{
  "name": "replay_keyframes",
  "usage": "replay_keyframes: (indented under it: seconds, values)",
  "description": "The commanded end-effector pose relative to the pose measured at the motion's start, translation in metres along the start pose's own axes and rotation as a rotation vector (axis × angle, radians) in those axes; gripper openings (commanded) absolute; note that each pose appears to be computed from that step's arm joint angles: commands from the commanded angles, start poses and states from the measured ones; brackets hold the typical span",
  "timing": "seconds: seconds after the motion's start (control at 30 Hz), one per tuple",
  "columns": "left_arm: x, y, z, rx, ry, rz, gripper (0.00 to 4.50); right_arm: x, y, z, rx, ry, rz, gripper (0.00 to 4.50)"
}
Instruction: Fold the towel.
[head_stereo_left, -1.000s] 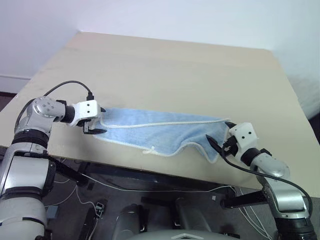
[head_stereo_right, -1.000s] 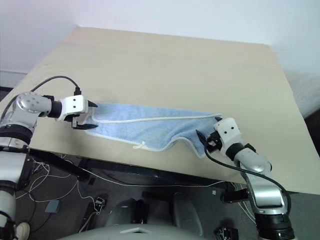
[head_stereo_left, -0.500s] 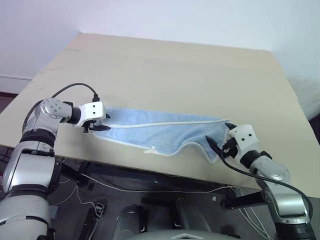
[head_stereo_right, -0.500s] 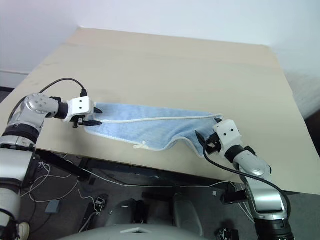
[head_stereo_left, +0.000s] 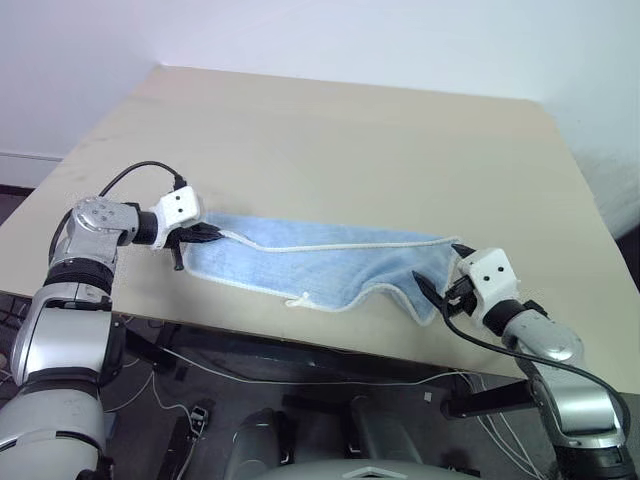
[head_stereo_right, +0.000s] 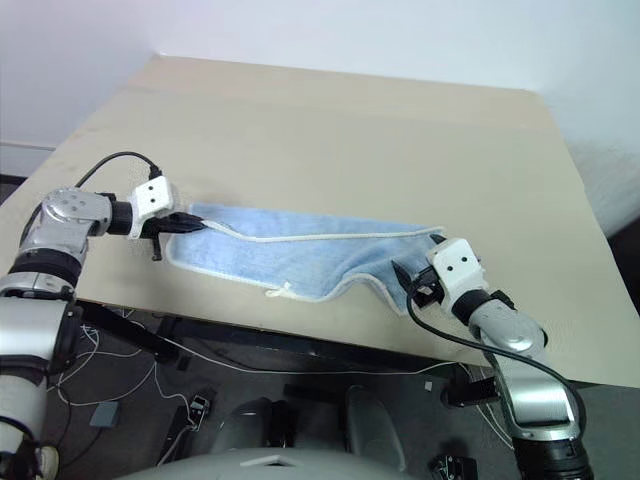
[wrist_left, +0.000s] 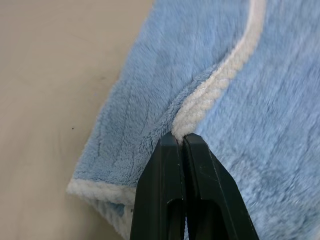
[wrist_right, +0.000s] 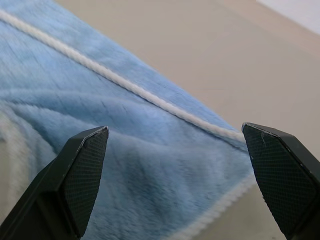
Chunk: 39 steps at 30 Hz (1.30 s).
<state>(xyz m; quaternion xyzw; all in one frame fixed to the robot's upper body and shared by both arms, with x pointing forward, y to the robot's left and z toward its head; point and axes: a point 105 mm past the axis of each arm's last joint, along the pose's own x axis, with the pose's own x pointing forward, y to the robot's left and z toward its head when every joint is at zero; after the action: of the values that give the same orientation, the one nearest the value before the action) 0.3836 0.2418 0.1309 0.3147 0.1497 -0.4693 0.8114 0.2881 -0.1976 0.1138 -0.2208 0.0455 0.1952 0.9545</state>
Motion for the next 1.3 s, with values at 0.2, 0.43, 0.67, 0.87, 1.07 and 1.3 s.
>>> replay_keyframes:
  seconds: [0.2,0.43,0.67,0.87,1.07,1.3]
  values:
    - [-0.023,0.018,0.023,-0.035,-0.114,0.073,0.04,0.016,-0.060,0.016,-0.430,0.067,-0.081,4.50]
    - [-0.018,0.011,0.019,-0.036,-0.119,0.062,0.04,0.037,-0.078,-0.008,-0.533,0.144,-0.012,4.50]
    - [-0.015,0.008,0.016,-0.044,-0.127,0.071,0.04,0.053,-0.087,-0.024,-0.550,0.164,0.023,4.50]
    - [-0.012,0.005,0.011,-0.050,-0.121,0.080,0.00,0.057,-0.084,-0.016,-0.556,0.113,0.057,3.25]
    - [-0.009,0.005,0.010,-0.060,-0.120,0.091,0.00,0.056,-0.079,-0.011,-0.569,0.086,0.099,1.17]
    - [-0.009,0.020,0.017,-0.082,-0.161,0.202,0.00,0.051,-0.086,-0.002,-0.567,0.059,0.083,0.02]
